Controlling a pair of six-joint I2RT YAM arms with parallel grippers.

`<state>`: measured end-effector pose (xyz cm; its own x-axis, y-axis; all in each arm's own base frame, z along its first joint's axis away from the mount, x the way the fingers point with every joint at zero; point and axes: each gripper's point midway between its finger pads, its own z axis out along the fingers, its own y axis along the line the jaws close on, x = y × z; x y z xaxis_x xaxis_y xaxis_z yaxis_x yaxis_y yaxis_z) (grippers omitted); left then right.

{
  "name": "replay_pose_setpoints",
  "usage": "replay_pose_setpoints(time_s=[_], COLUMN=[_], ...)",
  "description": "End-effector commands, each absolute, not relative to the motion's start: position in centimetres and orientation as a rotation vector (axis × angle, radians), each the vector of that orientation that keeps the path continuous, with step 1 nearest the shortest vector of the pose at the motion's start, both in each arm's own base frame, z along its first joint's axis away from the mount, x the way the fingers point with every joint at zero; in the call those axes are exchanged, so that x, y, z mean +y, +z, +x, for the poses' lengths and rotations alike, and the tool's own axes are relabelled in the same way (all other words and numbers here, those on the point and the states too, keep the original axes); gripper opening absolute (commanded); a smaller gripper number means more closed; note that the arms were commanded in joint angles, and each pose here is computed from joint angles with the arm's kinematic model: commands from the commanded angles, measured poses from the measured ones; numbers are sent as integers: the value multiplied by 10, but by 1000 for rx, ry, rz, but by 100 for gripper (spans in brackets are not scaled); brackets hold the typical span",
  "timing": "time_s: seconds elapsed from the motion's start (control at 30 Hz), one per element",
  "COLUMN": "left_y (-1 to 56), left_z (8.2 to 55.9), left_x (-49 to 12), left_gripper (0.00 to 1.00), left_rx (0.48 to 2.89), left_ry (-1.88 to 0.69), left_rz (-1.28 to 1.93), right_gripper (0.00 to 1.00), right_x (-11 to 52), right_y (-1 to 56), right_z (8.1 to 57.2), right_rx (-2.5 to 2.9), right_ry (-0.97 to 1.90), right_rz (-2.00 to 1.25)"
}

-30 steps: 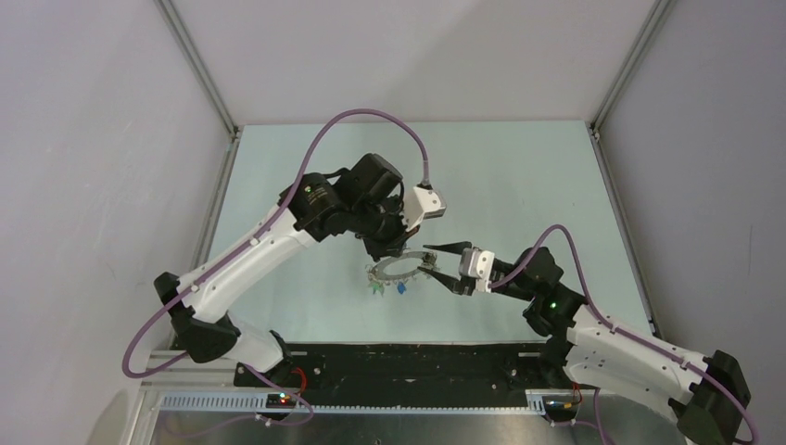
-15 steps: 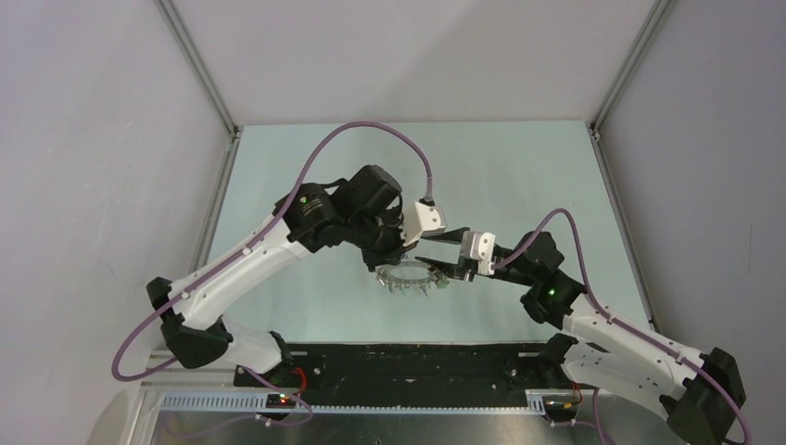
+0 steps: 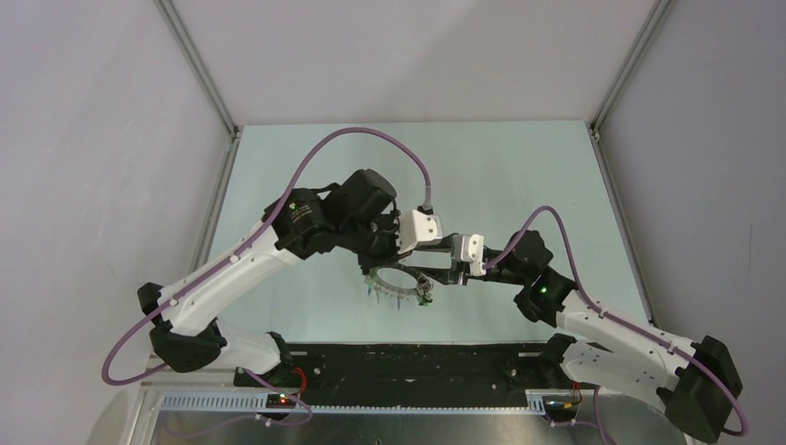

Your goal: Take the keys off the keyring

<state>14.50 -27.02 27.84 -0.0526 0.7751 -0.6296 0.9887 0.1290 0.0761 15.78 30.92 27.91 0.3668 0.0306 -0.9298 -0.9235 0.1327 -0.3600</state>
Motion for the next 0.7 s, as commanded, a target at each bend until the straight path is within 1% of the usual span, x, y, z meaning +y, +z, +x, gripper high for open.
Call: replay_pose_setpoints(time_s=[0.0, 0.13, 0.3, 0.37, 0.53, 0.67], left_y=[300, 301, 302, 302, 302, 302], left_z=[146, 148, 150, 151, 151, 151], left_x=[-274, -275, -274, -274, -275, -276], left_gripper=[0, 0, 0, 0, 0, 0], left_rx=[1758, 1760, 1765, 1767, 1768, 1769], left_ry=[-523, -510, -493, -491, -492, -499], left_rz=[1680, 1676, 1663, 1662, 1657, 1655], right_gripper=[44, 46, 53, 55, 55, 54], right_x=[315, 317, 315, 313, 311, 313], right_y=[305, 306, 307, 306, 306, 304], right_z=[150, 147, 147, 147, 146, 148], right_rx=[878, 875, 912, 940, 997, 1047], right_ry=[905, 923, 932, 944, 984, 992], right_rz=[-1217, -1214, -1194, -1178, -1142, -1104])
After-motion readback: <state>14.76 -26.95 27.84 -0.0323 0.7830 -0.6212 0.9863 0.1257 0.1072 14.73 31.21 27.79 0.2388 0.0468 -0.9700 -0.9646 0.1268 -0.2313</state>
